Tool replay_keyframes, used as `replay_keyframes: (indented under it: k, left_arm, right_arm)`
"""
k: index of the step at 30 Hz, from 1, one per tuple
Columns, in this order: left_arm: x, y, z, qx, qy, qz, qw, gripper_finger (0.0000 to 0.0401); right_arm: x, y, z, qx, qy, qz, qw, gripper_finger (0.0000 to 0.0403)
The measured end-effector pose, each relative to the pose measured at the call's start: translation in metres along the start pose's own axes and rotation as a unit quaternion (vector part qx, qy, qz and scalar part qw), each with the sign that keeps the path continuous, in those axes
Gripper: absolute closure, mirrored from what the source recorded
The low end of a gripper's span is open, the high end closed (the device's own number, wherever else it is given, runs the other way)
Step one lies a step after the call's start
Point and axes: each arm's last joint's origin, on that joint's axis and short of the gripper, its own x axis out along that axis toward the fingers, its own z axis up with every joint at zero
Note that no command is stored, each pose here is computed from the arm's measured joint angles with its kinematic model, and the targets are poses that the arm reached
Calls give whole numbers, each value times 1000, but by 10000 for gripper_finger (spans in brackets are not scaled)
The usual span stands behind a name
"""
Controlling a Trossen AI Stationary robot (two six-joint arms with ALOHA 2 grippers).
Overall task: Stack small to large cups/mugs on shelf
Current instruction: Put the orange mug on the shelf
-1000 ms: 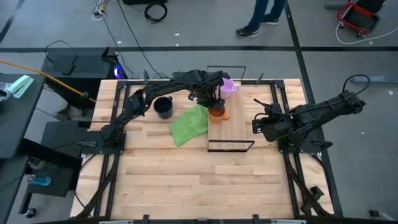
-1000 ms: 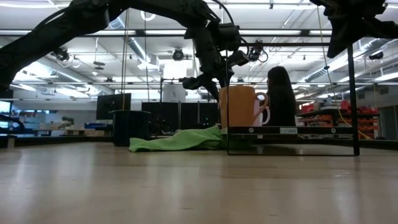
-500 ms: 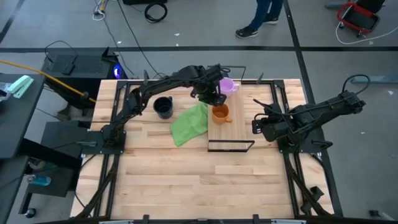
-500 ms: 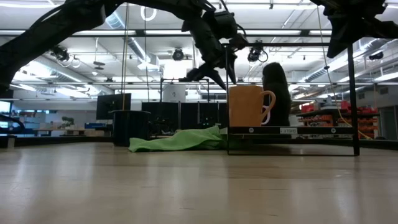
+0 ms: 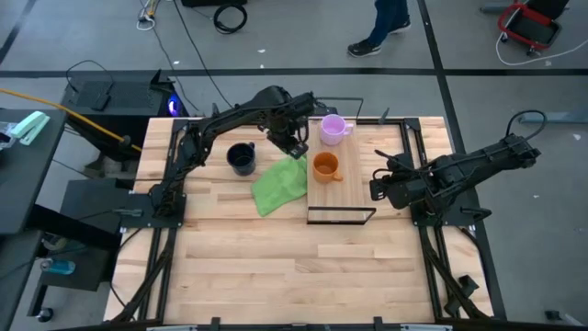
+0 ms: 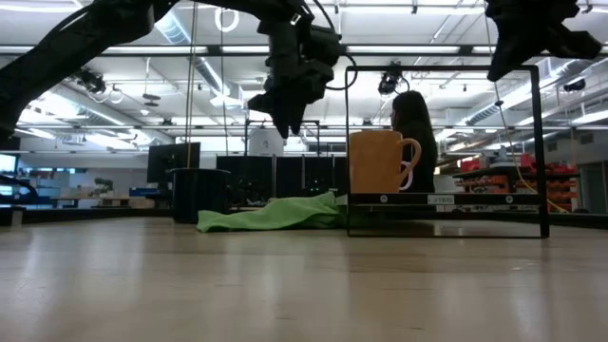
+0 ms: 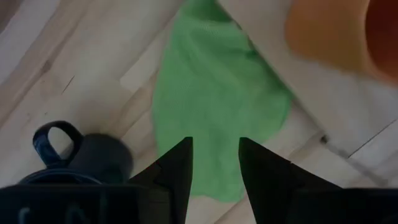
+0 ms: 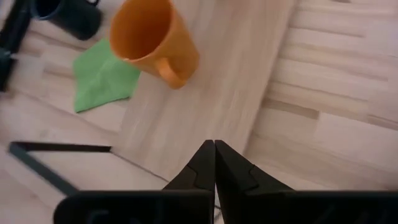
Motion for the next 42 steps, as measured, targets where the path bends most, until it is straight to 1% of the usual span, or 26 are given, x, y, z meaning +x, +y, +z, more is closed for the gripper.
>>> replay_keyframes:
  k: [4,7,10,14,17,22,28,31,33,37,39,42]
  left_arm:
    - [8,-7,-4,26,15,3,1000,279]
    - [7,-16,-6,52,7,-2,999,291]
    - [8,-22,-7,71,4,-4,997,302]
    - [8,-21,-10,68,18,0,998,314]
    - [9,-26,-14,75,26,4,997,323]
    - [11,-45,-23,100,29,6,995,341]
    - [10,-68,-36,119,15,36,992,360]
    - [-6,-76,-48,119,-6,37,992,370]
    - [-22,-77,-55,116,-28,39,992,375]
    - [-60,-67,-69,97,-85,49,990,383]
    - [-82,-60,-78,82,-117,51,988,385]
    - [-108,-50,-89,64,-160,62,983,384]
  right_arm:
    - [2,8,4,-9,-5,30,1000,398]
    - [5,14,11,-20,-13,52,998,400]
    - [13,20,19,-32,-9,60,998,400]
    - [26,22,29,-52,15,44,998,401]
    - [36,23,33,-68,29,27,997,401]
    - [50,29,37,-93,49,20,994,402]
    - [57,32,38,-107,52,19,993,402]
    - [56,32,39,-108,51,21,993,402]
    - [54,31,39,-107,49,26,993,402]
    - [53,31,40,-108,46,32,993,402]
    - [53,32,40,-107,45,34,993,402]
    - [54,32,40,-111,45,33,992,402]
